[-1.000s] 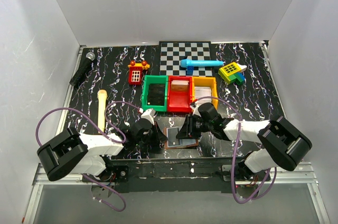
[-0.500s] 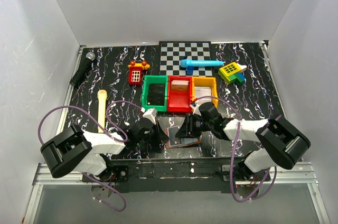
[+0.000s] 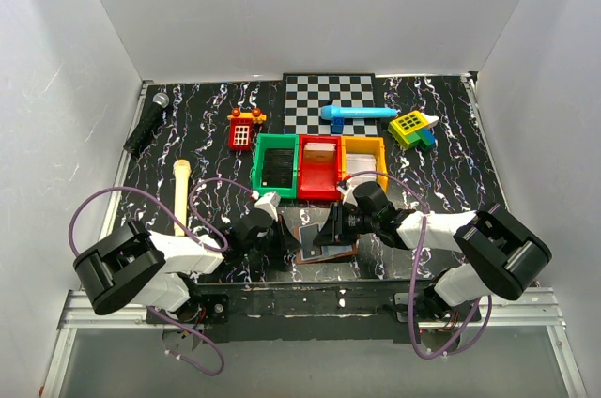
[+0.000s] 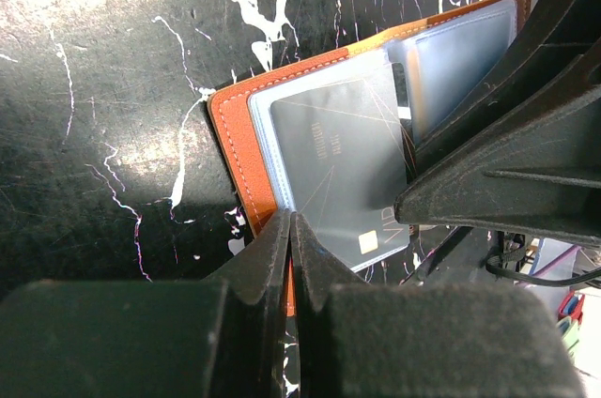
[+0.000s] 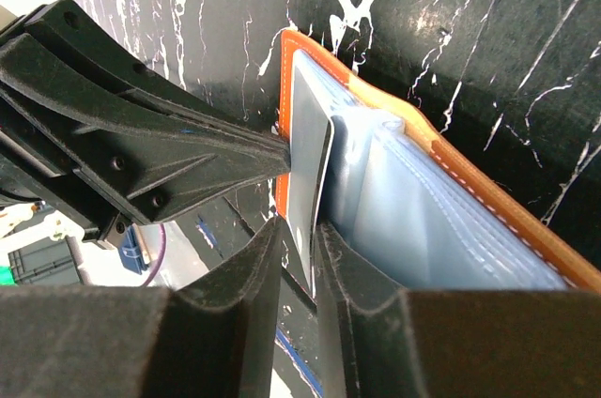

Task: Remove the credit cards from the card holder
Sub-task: Remove the credit card from the card holder.

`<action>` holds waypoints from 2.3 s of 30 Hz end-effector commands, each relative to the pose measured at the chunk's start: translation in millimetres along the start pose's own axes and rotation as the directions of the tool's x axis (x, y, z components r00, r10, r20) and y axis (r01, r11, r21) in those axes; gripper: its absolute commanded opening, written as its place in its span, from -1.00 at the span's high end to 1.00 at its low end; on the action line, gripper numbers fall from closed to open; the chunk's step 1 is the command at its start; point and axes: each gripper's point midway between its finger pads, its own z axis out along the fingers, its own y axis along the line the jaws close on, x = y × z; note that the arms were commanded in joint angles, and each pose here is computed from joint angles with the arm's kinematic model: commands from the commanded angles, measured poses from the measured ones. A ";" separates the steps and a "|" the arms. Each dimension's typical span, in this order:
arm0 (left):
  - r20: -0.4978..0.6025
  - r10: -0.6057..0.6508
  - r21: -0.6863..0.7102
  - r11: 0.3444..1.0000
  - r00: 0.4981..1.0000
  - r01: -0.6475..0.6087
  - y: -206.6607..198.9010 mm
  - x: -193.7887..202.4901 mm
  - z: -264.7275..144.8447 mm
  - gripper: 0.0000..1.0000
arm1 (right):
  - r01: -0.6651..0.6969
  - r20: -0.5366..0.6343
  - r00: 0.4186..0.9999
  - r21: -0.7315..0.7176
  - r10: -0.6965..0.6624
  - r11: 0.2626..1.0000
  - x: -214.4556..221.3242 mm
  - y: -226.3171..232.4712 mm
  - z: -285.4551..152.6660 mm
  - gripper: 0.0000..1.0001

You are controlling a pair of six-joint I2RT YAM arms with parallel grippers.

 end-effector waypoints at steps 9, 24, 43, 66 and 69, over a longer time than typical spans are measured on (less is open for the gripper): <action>-0.127 0.002 -0.168 0.986 0.992 -0.023 51.0 39.2 -9.1 1.00 | 0.035 0.008 0.999 -0.070 -0.034 0.997 -5.0 19.6 -6.7 0.37; -0.133 0.048 -0.045 0.998 0.990 -0.054 13.9 26.3 2.6 1.00 | 0.019 -0.026 0.999 -0.105 -0.021 0.994 -2.6 25.0 -1.2 0.21; -0.131 0.061 -0.015 0.998 0.990 -0.064 3.3 25.0 4.9 1.00 | 0.007 -0.061 0.998 -0.122 -0.015 0.992 2.2 24.7 3.6 0.08; -0.145 -0.015 -0.125 0.992 0.989 -0.003 35.8 40.6 1.1 1.00 | 0.025 -0.018 0.999 -0.091 -0.026 0.996 0.0 22.3 -7.6 0.26; -0.147 -0.019 -0.130 0.992 0.989 0.000 38.5 42.6 0.3 1.00 | 0.026 -0.015 1.000 -0.088 -0.028 0.996 -0.3 21.7 -8.5 0.26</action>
